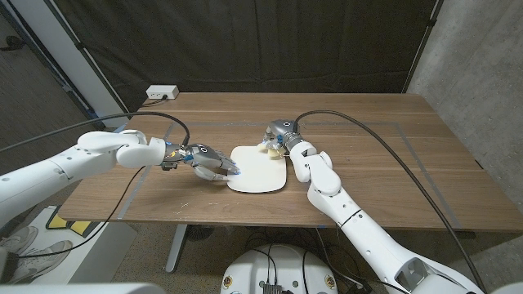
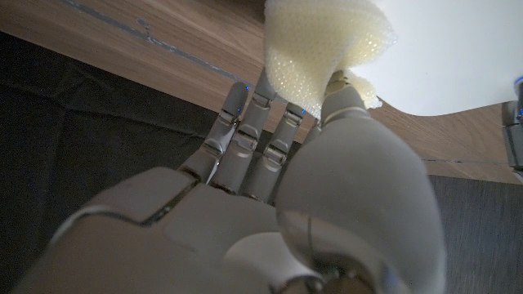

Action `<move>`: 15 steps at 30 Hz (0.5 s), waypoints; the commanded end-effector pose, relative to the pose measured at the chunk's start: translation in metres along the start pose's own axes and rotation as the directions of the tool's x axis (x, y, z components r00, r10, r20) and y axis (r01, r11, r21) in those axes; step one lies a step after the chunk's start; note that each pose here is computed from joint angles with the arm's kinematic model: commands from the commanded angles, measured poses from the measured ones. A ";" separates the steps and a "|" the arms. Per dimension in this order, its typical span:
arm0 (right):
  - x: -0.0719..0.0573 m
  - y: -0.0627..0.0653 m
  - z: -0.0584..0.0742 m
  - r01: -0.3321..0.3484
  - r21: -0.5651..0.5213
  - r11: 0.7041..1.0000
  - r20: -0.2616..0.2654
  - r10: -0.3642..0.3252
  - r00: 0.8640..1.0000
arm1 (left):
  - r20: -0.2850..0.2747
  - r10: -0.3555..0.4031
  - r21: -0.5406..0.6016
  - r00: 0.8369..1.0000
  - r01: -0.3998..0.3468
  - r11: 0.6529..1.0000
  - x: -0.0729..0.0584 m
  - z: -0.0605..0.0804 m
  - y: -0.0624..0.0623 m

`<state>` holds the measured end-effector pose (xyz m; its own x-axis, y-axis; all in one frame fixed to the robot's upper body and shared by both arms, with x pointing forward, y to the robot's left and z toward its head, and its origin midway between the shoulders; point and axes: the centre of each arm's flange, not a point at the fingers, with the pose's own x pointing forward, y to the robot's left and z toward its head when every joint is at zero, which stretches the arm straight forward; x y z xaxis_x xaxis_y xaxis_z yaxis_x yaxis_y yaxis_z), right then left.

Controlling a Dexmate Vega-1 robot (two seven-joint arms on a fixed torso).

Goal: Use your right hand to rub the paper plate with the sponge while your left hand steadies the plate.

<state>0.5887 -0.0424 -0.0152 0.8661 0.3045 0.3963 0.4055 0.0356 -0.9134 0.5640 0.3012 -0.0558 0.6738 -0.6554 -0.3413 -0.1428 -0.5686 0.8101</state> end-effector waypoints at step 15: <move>-0.004 -0.042 -0.050 0.209 -0.032 0.977 -0.203 -0.211 0.956 | -0.038 0.065 -0.024 0.997 -0.066 0.998 0.000 -0.014 0.010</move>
<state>0.5850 -0.0691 0.0080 0.8409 0.1827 0.5095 0.5077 0.0598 -0.8594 0.5691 0.3007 -0.0511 0.6786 -0.6573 -0.3280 -0.1455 -0.5579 0.8171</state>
